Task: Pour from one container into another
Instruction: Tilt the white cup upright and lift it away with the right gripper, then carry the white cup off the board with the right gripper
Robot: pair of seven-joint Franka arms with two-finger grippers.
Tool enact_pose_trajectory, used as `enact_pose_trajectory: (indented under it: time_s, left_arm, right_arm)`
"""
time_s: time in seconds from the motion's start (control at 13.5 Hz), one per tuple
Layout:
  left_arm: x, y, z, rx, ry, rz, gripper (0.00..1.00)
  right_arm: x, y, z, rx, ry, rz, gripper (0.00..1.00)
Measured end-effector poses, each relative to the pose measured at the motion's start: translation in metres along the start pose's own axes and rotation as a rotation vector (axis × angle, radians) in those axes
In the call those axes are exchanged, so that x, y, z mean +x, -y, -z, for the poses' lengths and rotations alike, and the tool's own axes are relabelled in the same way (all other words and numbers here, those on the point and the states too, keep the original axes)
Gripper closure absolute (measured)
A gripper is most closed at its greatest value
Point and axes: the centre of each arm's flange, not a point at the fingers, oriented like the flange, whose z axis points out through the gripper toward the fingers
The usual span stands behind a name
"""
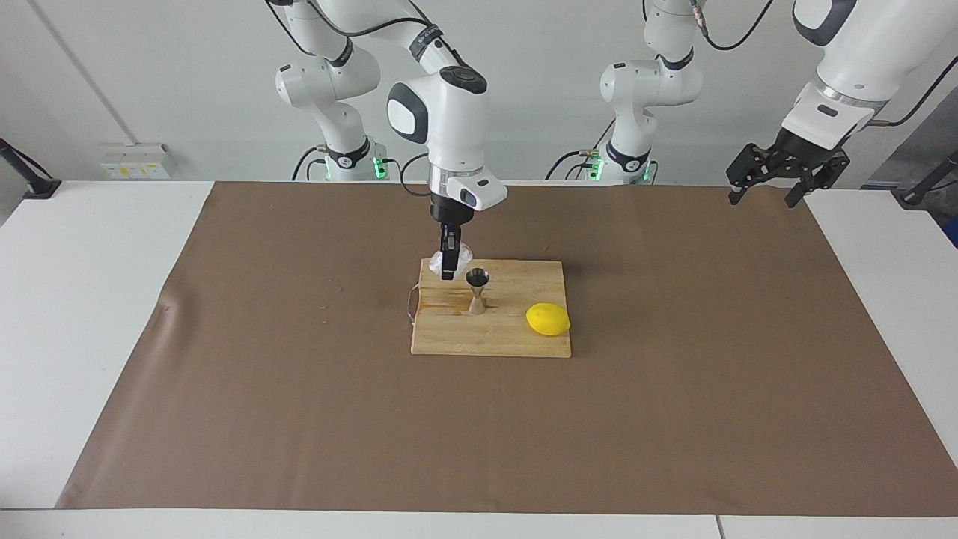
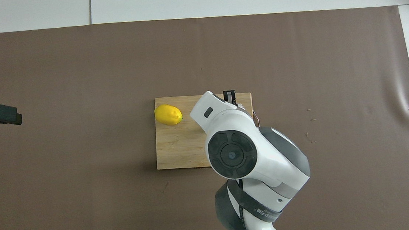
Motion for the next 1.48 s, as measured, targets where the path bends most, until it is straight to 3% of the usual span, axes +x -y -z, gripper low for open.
enact_pose_trajectory:
  time_s: [1.03,1.48]
  left_arm:
    - [0.003,-0.004,-0.007,-0.001,0.013,-0.008,0.00]
    - [0.004,-0.004,-0.008,-0.001,0.015,-0.008,0.00]
  right_arm:
    - [-0.112,-0.031,-0.034,0.181,-0.204,-0.059,0.49]
    - [-0.136,-0.029,-0.044,0.208,-0.232,-0.088,0.49]
